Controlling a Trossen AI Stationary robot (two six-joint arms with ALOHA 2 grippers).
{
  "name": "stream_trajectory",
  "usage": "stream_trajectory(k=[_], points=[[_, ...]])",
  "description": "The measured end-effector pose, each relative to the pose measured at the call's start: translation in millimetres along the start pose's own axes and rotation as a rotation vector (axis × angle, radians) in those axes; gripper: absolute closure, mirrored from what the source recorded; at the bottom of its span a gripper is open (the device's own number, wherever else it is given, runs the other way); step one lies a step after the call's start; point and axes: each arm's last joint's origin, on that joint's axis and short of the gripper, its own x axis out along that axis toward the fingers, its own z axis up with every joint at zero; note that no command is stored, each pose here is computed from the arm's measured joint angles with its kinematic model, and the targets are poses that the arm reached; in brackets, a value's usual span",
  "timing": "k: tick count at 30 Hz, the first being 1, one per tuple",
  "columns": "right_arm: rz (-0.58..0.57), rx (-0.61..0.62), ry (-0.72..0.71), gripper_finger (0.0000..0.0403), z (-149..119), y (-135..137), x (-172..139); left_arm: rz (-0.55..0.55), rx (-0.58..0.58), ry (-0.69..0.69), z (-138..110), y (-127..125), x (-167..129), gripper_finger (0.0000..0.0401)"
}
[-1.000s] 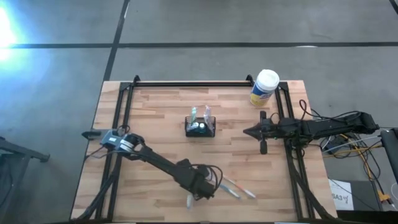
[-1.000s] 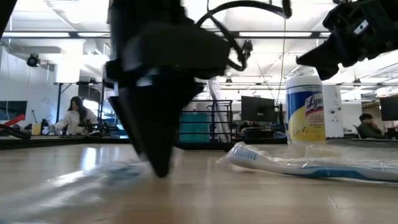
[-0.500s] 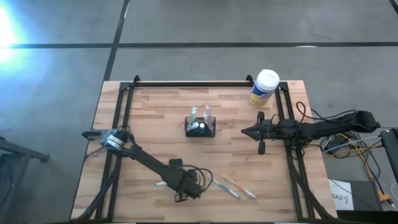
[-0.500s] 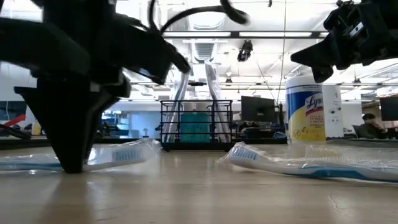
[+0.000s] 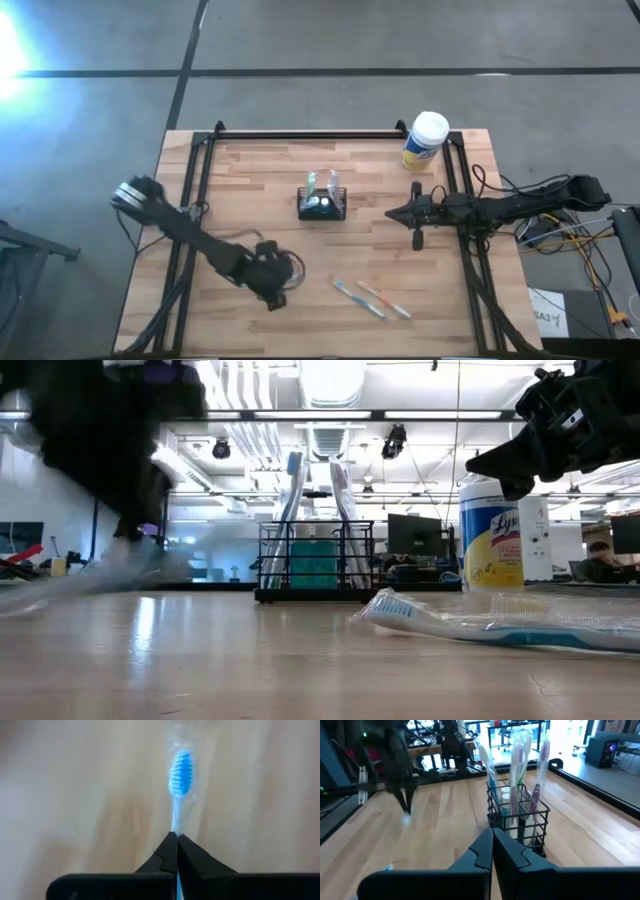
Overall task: Pick & Place toothbrushing station
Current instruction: Put the left blue toothbrush in the wire organizer
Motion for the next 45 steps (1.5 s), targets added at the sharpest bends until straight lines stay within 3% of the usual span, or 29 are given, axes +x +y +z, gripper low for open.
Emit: stream_trajectory(k=[10, 16, 21, 30, 36, 40, 45], points=[[0.009, 0.018, 0.003, 0.0394, 0, 2, 0, 0.117, 0.044, -0.574, 22, 27, -87, 0.0400], [0.006, 0.017, 0.003, 0.0394, 0, 2, 0, 0.142, 0.218, -0.944, 26, 36, -101, 0.0400], [0.006, 0.005, 0.005, 0.0394, -1, 2, 0, 0.109, 0.300, -1.164, 19, 65, -103, 0.0401], [0.010, -0.007, -0.012, 0.0394, 1, 2, 0, 0.027, 0.291, -1.255, 32, 137, -99, 0.0401], [0.027, -0.016, -0.006, 0.0394, 0, 5, 0, -0.009, 0.251, -1.203, 43, 185, -89, 0.0401], [0.034, -0.032, -0.031, 0.0394, 2, 6, 1, -0.026, 0.261, -1.162, 46, 203, -81, 0.0401], [0.038, -0.046, -0.067, 0.0394, 6, 6, 0, -0.085, 0.306, -1.167, 52, 206, -68, 0.0401]])
